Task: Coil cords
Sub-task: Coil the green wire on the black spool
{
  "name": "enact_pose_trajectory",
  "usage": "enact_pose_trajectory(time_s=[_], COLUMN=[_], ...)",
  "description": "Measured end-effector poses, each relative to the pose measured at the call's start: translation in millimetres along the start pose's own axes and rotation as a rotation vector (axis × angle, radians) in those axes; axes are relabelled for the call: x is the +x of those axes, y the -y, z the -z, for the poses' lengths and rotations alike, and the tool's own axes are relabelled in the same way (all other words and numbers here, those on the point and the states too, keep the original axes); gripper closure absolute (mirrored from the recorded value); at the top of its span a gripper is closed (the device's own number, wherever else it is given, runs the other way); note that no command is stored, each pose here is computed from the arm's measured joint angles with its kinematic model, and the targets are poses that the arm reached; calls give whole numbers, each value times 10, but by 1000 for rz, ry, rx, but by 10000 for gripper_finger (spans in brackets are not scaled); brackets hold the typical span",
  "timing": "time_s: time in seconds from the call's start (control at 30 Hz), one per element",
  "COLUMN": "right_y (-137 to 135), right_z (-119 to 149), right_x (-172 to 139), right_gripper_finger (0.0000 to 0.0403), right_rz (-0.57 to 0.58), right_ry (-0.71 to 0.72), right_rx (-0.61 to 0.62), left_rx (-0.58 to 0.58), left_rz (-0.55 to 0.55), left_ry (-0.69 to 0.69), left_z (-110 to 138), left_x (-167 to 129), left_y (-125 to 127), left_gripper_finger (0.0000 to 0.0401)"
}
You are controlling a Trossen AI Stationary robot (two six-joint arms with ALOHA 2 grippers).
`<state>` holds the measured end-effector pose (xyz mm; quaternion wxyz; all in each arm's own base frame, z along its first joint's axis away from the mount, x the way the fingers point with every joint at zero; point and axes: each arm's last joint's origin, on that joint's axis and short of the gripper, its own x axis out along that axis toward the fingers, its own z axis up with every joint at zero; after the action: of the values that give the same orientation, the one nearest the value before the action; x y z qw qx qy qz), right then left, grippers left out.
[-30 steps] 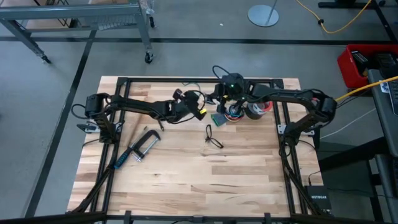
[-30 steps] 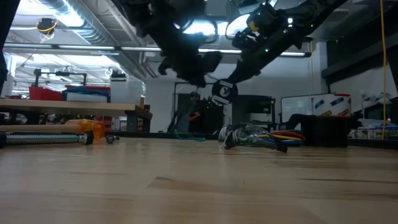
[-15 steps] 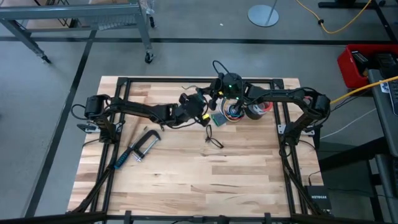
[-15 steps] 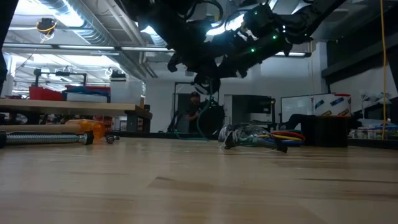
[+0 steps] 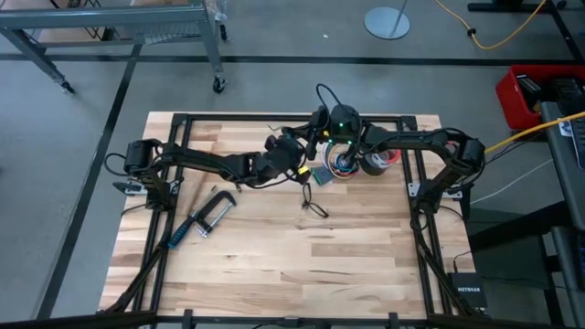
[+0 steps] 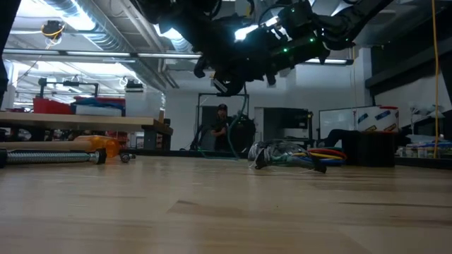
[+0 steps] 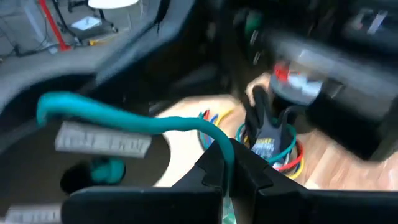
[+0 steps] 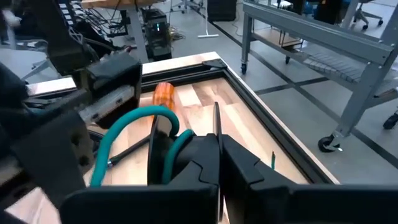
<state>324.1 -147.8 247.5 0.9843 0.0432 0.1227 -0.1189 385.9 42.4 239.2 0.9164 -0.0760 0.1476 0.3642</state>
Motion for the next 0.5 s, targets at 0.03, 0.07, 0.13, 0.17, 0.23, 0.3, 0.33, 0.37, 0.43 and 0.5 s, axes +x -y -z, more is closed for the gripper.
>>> enact_pose_trajectory(time_s=[0.03, 0.07, 0.13, 0.17, 0.23, 0.3, 0.33, 0.37, 0.43, 0.5], right_y=[-2, -5, -7, -7, -9, -17, -22, -28, -39, -42], right_z=[0, 0, -5, -6, -9, -16, -27, -37, -58, -65], right_x=[0, 0, 0, 0, 0, -1, -1, -2, -4, -5], right_gripper_finger=[400, 400, 400, 400, 400, 400, 400, 400, 400, 400], right_rz=[-6, -17, -25, -26, -30, -60, -77, -96, -135, -145], right_ry=[0, 0, 4, 6, 9, 16, 26, 36, 55, 63], right_rx=[3, 14, 25, 26, 26, 28, 33, 34, 34, 43], left_rx=[6, 9, 8, 7, 5, 5, 5, 3, -1, -1], left_rz=[3, 3, 5, 5, 9, 26, 36, 42, 45, 44], left_ry=[9, 10, 15, 15, 18, 13, 11, 12, 15, 15], left_z=[-10, -11, -16, -17, -20, -19, -19, -20, -15, -9], left_x=[0, -1, -1, -1, -2, -1, -1, 0, 9, 11], left_y=[3, 5, 7, 7, 9, 14, 17, 20, 26, 29], left_gripper_finger=[401, 401, 401, 401, 401, 401, 401, 401, 401, 401])
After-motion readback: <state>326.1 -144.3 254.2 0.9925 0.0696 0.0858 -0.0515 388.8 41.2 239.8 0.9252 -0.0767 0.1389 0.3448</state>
